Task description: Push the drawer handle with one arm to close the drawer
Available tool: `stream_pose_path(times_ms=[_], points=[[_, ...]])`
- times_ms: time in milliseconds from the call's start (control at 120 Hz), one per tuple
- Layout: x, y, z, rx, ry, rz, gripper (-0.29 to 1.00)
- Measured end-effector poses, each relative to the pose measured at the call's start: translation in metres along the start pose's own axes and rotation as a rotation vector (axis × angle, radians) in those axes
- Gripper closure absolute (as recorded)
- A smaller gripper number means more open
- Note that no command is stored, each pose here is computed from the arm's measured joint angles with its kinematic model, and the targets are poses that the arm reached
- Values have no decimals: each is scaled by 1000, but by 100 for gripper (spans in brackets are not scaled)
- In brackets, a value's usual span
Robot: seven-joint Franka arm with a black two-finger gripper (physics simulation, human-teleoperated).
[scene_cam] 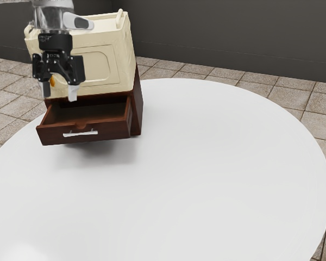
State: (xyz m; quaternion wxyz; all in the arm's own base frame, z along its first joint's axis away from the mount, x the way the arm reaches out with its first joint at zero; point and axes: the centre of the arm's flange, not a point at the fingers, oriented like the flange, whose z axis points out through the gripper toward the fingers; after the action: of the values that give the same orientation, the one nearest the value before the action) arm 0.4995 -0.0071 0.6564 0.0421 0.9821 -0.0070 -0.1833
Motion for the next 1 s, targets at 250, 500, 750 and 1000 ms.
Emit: stream_pose_path(times_ms=[250, 500, 750, 1000], points=[[-33, -57, 92, -36, 122, -192, 2], [-20, -83, 172, -103, 189, -435, 47], [49, -106, 202, -55, 278, -533, 70], [113, -132, 191, -50, 379, -586, 76]])
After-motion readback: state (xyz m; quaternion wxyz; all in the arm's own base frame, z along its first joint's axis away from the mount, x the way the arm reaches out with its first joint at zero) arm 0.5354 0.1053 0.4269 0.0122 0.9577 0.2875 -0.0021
